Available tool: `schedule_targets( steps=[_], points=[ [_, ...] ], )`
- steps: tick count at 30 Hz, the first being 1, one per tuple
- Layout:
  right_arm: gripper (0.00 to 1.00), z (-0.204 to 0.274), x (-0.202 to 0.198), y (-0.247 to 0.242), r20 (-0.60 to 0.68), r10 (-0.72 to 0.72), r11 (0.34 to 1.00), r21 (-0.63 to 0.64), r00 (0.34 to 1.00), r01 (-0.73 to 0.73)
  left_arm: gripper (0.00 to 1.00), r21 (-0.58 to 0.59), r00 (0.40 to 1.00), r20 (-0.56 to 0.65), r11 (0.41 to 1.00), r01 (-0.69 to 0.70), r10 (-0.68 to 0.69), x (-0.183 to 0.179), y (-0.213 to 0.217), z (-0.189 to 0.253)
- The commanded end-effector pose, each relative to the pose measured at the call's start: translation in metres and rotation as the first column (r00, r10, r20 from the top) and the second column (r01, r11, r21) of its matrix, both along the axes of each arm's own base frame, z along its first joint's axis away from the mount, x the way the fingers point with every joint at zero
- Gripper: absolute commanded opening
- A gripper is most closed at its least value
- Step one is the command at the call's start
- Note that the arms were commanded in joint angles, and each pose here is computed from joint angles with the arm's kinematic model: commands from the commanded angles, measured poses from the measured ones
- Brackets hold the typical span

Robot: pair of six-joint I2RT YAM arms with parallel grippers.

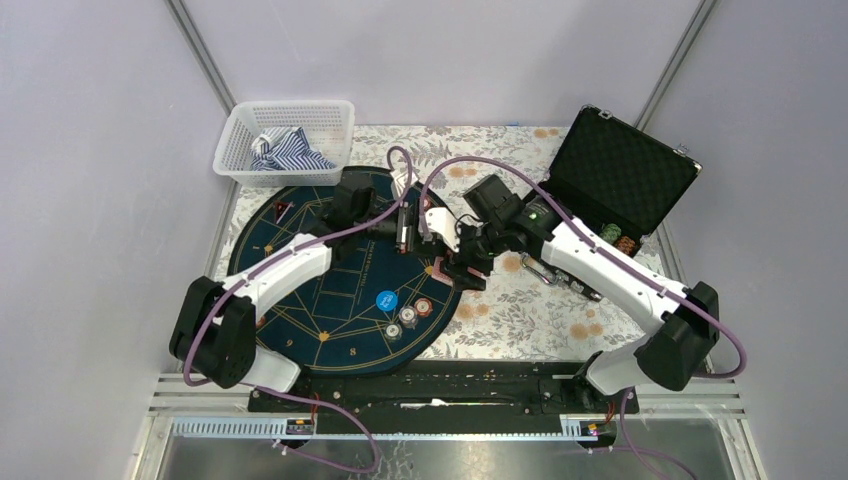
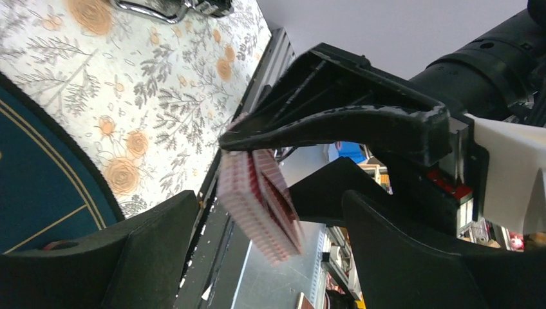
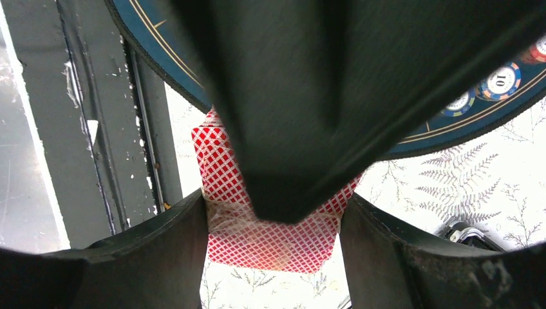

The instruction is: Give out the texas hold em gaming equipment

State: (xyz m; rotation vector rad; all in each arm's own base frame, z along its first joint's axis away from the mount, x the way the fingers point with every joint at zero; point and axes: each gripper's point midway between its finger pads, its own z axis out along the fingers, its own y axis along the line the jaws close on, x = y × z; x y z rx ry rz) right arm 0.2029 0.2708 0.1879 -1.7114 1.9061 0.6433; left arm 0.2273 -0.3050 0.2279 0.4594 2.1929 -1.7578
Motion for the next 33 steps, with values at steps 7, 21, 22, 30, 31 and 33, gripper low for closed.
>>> schedule_targets(
  steps=[7,21,22,30,31,33],
  points=[
    [0.52,0.014,0.018,0.017,0.12,-0.032,0.999,-0.022,0.992,0.035,0.73,0.03,0.999,-0.035,0.999,0.037,-0.036,-0.015,-0.011,-0.021],
    [0.93,0.026,0.036,0.022,0.186,-0.153,0.988,0.025,0.971,0.15,0.14,-0.029,0.994,-0.033,0.994,0.101,-0.102,-0.028,-0.017,-0.017],
    [0.98,0.03,0.036,0.024,0.192,-0.169,0.985,0.049,0.967,0.163,0.12,-0.037,0.995,-0.021,0.994,0.101,-0.102,-0.029,-0.016,-0.013],
    [1.0,0.05,0.027,0.02,0.207,-0.233,0.96,0.206,0.95,0.191,0.04,-0.133,0.997,-0.018,0.989,0.066,-0.069,-0.021,-0.003,0.019],
    [1.0,0.049,0.028,0.018,0.217,-0.236,0.961,0.196,0.947,0.194,0.04,-0.141,0.998,-0.021,0.988,0.058,-0.061,-0.019,0.0,0.02],
    [1.0,0.048,0.027,0.017,0.234,-0.216,0.966,0.19,0.948,0.174,0.03,-0.151,0.998,-0.024,0.987,0.051,-0.055,-0.019,0.003,0.02]
  ],
)
